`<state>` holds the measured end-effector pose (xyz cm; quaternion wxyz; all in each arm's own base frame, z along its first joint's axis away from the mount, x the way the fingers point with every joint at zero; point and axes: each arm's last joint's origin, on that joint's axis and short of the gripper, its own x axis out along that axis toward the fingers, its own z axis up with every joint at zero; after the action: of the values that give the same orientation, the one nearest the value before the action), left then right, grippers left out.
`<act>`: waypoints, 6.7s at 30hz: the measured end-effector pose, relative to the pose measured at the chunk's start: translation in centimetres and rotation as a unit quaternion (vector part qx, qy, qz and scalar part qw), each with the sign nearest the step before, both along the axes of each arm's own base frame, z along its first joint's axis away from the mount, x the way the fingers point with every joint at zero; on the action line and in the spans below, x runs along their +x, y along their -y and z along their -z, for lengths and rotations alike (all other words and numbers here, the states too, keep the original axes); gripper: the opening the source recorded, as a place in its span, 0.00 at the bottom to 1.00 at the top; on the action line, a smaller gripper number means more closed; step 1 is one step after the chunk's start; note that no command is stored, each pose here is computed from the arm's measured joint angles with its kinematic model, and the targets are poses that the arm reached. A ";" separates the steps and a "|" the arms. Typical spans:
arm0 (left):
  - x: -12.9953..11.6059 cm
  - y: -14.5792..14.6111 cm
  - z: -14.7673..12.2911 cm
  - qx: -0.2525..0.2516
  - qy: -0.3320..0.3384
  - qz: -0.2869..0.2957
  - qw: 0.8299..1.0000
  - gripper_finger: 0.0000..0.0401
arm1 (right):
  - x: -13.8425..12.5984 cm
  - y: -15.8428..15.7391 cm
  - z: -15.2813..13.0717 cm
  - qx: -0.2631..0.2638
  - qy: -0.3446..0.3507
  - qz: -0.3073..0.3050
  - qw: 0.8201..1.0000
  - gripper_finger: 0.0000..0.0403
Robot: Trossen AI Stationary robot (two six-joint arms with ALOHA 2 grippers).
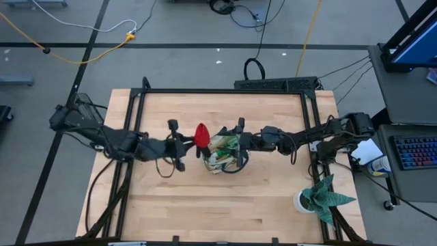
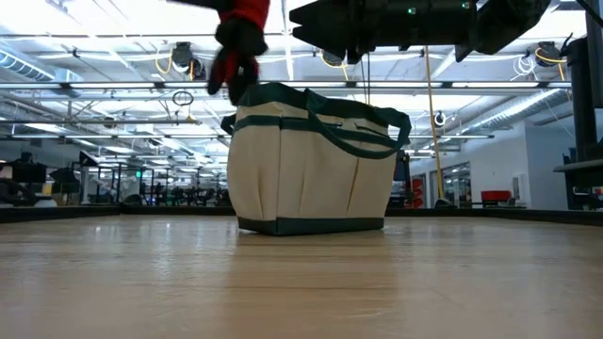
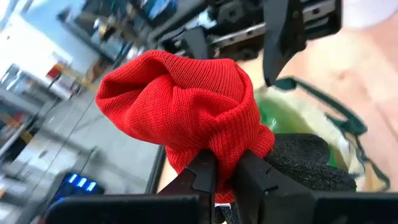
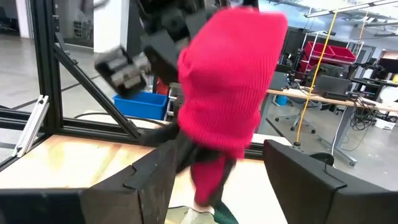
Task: Pick & Place Garden tools in Gardening bag
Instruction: Put the red gloves into the brown gardening bag
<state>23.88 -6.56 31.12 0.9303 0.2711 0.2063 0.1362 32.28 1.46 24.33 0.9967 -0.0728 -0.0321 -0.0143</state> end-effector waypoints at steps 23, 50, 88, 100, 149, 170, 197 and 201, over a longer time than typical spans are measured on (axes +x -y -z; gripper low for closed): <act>3.3 -4.8 6.9 0.017 0.169 0.140 0.975 0.08 | 0.0 1.9 0.5 0.059 -0.018 0.027 0.998 0.54; 3.3 -4.7 7.4 -0.073 0.162 0.120 0.977 0.35 | -0.3 1.7 0.4 -0.127 -0.047 -0.002 0.991 0.05; 1.8 0.6 9.8 -0.132 0.039 0.149 0.979 0.48 | -2.5 1.0 0.7 -0.218 -0.175 -0.069 0.958 0.05; 2.0 -0.9 10.1 -0.131 0.024 0.129 0.983 0.45 | -1.1 1.1 2.5 -0.295 -0.169 -0.073 0.937 0.05; 4.3 -3.9 11.5 -0.036 -0.046 0.232 0.971 0.17 | -1.4 2.9 3.7 -0.261 -0.215 -0.105 0.935 0.08; 4.2 -4.8 11.7 -0.011 -0.061 0.220 0.974 0.02 | 0.4 3.3 5.9 -0.310 -0.211 -0.042 0.926 0.22; 4.0 -5.5 12.3 0.010 -0.101 0.196 0.975 0.03 | -1.2 2.4 -0.4 -0.211 -0.052 -0.079 0.973 0.29; 4.1 -5.5 12.1 0.015 -0.093 0.196 0.976 0.02 | 0.1 2.2 1.2 -0.214 -0.033 -0.103 0.971 0.13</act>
<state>27.95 -1.03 18.98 0.9115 0.3316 0.2325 -0.0719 32.36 -0.76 23.08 0.9545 -0.2815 -0.0087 0.0981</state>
